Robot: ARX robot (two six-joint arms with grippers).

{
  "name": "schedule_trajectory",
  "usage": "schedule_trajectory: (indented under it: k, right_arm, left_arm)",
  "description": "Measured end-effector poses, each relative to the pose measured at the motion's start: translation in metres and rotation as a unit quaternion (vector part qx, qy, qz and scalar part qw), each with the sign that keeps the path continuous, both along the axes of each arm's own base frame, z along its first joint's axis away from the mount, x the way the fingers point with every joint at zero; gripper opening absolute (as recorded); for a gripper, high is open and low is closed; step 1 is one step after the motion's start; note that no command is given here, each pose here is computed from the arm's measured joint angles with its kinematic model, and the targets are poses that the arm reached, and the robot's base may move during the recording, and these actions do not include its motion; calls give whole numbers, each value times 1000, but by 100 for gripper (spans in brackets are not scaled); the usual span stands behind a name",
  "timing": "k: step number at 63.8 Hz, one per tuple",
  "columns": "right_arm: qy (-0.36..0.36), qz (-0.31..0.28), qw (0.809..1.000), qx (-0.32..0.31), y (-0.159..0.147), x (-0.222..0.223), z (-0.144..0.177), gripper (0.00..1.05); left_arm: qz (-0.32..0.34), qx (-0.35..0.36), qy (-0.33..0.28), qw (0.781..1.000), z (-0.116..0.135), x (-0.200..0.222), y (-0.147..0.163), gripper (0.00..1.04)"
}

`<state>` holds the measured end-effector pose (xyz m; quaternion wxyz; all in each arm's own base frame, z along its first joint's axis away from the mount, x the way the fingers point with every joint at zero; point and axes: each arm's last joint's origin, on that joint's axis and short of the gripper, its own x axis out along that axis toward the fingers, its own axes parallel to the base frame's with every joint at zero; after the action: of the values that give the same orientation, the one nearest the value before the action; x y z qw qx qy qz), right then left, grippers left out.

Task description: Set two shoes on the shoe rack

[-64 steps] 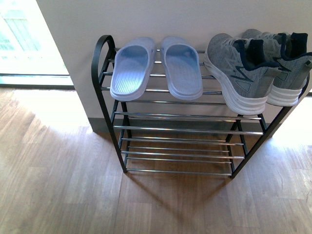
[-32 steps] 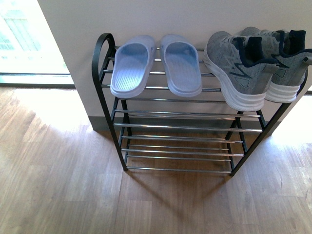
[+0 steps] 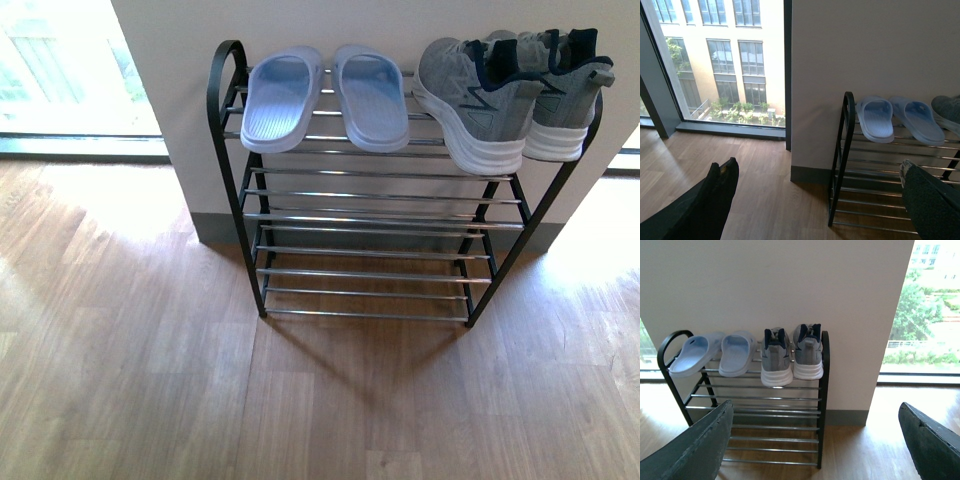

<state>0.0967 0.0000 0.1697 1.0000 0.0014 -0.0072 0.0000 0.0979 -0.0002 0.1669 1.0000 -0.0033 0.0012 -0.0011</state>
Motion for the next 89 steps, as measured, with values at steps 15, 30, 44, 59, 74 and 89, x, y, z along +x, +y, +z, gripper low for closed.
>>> schedule_trajectory:
  k: [15,30,44,59,74,89]
  right_arm:
    - [0,0,1000,0,0,0,0,96]
    - [0,0,1000,0,0,0,0,96]
    - [0,0,1000,0,0,0,0,96]
    - [0,0,1000,0,0,0,0,96]
    - [0,0,1000,0,0,0,0,96]
    - [0,0,1000,0,0,0,0,96]
  left_arm:
    - [0,0,0,1000,0,0,0,95]
    - [0,0,0,1000,0,0,0,95]
    - [0,0,0,1000,0,0,0,95]
    - [0,0,0,1000,0,0,0,95]
    - [0,0,0,1000,0,0,0,95]
    - [0,0,0,1000,0,0,0,95]
